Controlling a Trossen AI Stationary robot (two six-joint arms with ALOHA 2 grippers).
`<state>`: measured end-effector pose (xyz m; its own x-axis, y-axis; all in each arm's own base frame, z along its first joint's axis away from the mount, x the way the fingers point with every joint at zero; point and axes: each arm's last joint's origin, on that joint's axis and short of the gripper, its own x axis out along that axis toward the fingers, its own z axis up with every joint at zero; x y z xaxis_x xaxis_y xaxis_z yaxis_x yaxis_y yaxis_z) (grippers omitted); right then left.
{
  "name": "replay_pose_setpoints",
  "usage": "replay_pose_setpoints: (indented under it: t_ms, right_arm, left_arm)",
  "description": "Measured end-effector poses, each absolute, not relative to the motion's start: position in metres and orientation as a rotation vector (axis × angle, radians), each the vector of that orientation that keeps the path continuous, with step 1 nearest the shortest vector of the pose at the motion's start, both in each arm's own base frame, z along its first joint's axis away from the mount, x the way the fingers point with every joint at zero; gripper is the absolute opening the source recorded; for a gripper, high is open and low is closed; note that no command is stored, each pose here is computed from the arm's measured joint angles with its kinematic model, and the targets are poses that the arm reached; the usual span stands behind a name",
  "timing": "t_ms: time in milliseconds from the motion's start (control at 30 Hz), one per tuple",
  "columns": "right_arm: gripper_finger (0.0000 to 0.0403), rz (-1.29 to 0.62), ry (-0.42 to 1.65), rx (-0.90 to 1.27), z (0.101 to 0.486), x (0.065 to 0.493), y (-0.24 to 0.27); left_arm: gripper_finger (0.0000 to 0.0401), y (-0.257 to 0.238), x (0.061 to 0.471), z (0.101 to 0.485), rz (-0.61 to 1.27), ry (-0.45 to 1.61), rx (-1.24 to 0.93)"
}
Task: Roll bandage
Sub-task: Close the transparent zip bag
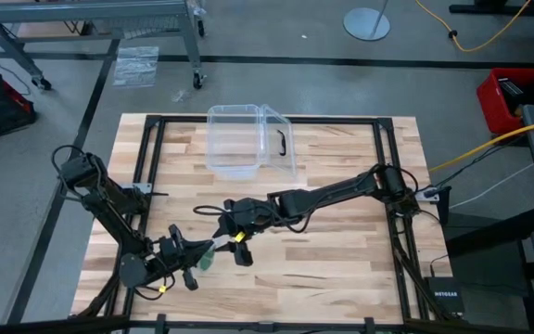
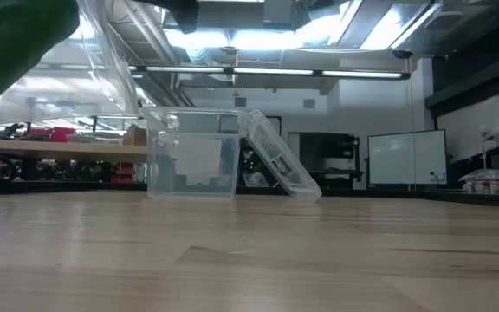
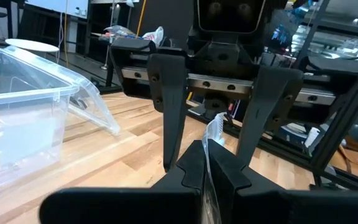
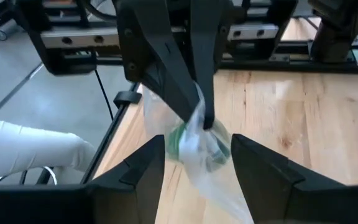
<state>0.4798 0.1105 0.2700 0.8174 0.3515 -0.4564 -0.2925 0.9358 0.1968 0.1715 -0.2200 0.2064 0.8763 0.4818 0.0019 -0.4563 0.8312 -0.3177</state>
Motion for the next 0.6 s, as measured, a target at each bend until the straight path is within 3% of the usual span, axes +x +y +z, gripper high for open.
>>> replay_pose_setpoints:
  t_ms: [600]
  right_arm:
    - [0.009, 0.351, 0.514, 0.12, 0.2694, 0.4796, 0.1105]
  left_arm:
    - [0.0, -0.2202, 0.1716, 0.2062, 0.494, -0.082, -0.315]
